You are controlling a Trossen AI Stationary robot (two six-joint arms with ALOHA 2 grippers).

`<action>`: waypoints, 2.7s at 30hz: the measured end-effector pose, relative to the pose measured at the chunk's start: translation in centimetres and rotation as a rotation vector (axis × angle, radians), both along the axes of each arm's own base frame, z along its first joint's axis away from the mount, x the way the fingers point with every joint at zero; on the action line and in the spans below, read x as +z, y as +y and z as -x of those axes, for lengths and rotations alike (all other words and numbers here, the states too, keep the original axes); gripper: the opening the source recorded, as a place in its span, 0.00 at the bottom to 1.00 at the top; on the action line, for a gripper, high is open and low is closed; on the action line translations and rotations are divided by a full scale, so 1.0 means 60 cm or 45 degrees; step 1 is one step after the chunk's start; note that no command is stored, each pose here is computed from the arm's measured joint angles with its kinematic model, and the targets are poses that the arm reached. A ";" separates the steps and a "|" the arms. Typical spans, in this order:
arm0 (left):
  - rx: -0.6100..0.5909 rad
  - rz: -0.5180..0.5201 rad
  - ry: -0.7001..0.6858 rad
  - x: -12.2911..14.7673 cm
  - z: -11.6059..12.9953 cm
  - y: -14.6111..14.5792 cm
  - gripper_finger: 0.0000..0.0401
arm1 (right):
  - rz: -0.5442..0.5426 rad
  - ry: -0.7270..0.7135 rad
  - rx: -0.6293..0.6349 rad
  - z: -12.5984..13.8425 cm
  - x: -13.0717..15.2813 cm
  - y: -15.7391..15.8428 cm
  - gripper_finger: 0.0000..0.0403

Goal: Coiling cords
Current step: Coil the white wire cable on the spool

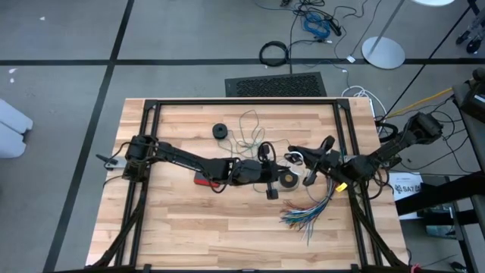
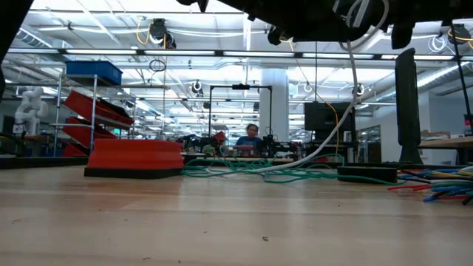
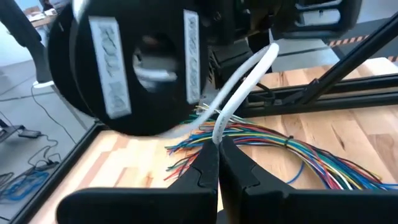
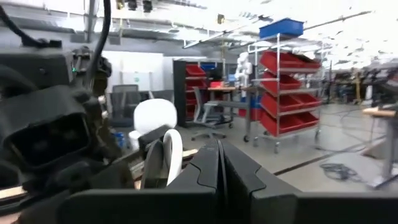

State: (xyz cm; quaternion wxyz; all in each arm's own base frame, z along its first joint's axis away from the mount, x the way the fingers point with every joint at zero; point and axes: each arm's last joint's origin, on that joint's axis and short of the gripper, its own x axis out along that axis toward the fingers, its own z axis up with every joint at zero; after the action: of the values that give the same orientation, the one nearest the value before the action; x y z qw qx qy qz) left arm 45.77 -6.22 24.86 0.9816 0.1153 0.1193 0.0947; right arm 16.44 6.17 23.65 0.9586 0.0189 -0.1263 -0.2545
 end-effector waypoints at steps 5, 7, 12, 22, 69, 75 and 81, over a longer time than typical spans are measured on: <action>0.006 0.006 0.004 -0.001 0.000 0.000 0.00 | -0.063 0.011 0.091 -0.005 -0.010 0.004 0.00; 0.003 0.008 0.012 -0.002 0.001 -0.003 0.00 | -0.081 0.017 0.092 -0.006 -0.013 0.004 0.00; 0.001 0.002 0.027 -0.004 0.003 -0.012 0.00 | -0.089 -0.021 0.077 0.004 -0.016 -0.001 0.00; 0.080 -0.014 -0.030 0.004 0.000 0.006 0.00 | -0.178 -0.158 -0.026 0.046 -0.033 -0.029 0.00; 0.558 -0.523 0.042 0.023 -0.002 0.106 0.00 | -0.379 -0.445 -0.253 -0.057 -0.034 -0.136 0.00; 0.595 -0.570 0.076 0.023 0.000 0.097 0.00 | -0.398 -0.424 -0.216 -0.060 -0.038 -0.135 0.00; 0.667 -0.626 0.110 0.031 0.006 0.092 0.00 | -0.425 -0.399 -0.169 -0.063 -0.043 -0.135 0.00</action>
State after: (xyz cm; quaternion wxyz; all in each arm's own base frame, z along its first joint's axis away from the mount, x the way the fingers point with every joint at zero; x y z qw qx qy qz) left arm 45.44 -0.73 26.71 0.8609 0.3174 0.1599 0.3641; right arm 20.25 -1.93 21.06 0.8920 0.2080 -0.2307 -0.3284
